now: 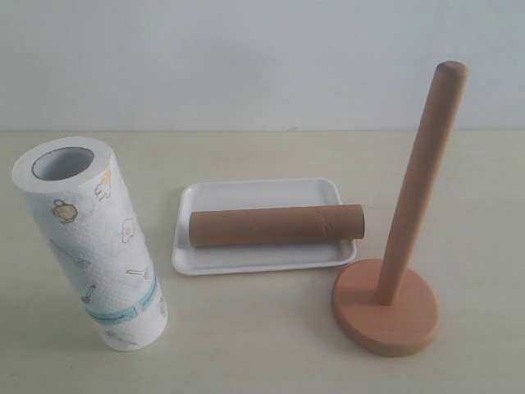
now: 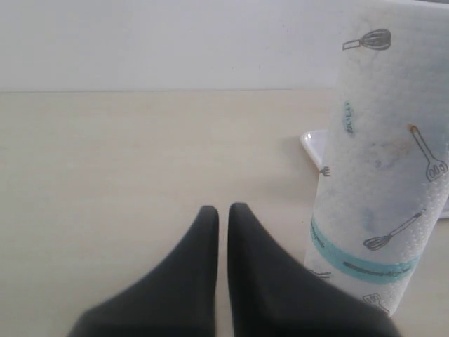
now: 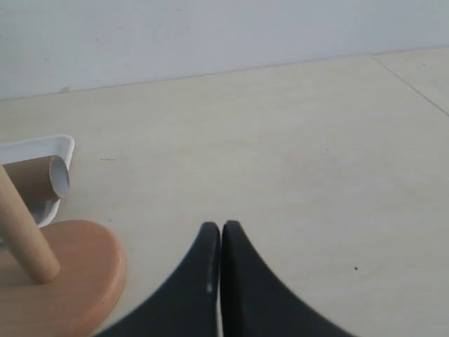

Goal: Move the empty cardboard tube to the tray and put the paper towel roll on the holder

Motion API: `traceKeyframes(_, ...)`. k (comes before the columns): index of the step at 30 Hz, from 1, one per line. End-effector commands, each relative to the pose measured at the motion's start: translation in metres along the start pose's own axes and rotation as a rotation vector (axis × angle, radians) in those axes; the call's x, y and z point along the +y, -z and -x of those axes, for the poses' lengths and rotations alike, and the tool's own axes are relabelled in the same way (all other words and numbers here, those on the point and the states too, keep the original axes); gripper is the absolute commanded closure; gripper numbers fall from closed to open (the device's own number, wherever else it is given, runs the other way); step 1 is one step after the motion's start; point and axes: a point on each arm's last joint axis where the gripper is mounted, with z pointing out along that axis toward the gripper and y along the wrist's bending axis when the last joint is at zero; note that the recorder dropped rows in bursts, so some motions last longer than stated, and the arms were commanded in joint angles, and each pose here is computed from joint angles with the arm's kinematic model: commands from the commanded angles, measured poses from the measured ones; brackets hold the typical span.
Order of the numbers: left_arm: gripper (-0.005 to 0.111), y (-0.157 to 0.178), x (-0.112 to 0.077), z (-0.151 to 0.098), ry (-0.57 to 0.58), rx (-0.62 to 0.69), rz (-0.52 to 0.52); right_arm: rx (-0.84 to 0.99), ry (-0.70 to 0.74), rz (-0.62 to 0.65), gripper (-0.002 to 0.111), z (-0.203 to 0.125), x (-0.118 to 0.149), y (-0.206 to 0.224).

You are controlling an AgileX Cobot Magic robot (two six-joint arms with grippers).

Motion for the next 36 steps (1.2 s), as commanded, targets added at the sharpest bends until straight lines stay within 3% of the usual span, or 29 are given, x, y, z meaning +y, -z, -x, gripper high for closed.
traceKeyframes(1, 0.102, -0.0002, 0.0000, -0.0010, 0.016, 0.000, 0.000, -0.004, -0.018, -0.003, 0.108, -0.0099, -0.0014, -0.0008)
traceKeyframes(29, 0.102, -0.0002, 0.0000, -0.0010, 0.016, 0.000, 0.000, -0.005, 0.031, -0.026, 0.108, -0.0098, -0.0036, -0.0007)
traceKeyframes(36, 0.102, -0.0002, 0.0000, -0.0010, 0.016, 0.000, 0.000, 0.009, 0.065, 0.088, 0.108, -0.0109, 0.0026, -0.0004)
